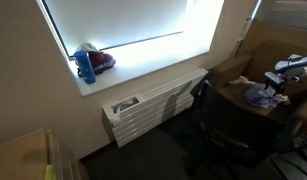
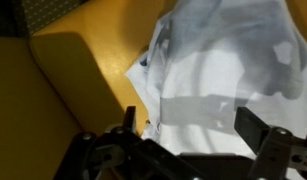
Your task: Remove the sky blue sheet from the couch and put it on the chair
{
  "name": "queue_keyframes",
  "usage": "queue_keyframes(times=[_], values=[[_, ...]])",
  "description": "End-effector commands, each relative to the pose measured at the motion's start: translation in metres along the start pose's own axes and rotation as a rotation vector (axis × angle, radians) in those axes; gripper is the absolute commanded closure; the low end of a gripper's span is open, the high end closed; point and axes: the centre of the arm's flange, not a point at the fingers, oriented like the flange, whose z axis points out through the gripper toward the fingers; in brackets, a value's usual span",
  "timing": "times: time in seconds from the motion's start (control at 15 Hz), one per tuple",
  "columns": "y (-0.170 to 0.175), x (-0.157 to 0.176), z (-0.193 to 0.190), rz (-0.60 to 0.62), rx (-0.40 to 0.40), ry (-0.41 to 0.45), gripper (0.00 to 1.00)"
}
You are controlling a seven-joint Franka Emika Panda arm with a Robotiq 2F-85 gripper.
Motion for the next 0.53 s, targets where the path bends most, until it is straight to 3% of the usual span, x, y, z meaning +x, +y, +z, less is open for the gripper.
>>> queue_keyframes(times=[0.0,0.07,0.13,0.33,0.47], values=[[-0.031,0.012,0.028,0.022,-0.091,0.060,0.00],[-0.030,0.012,0.031,0.065,-0.113,0.087,0.00],[0.004,-0.001,0.012,0.033,-0.064,0.048,0.00],[0.004,-0.002,0.011,0.041,-0.066,0.054,0.00],[0.000,0.008,0.020,0.117,0.019,0.087,0.00]])
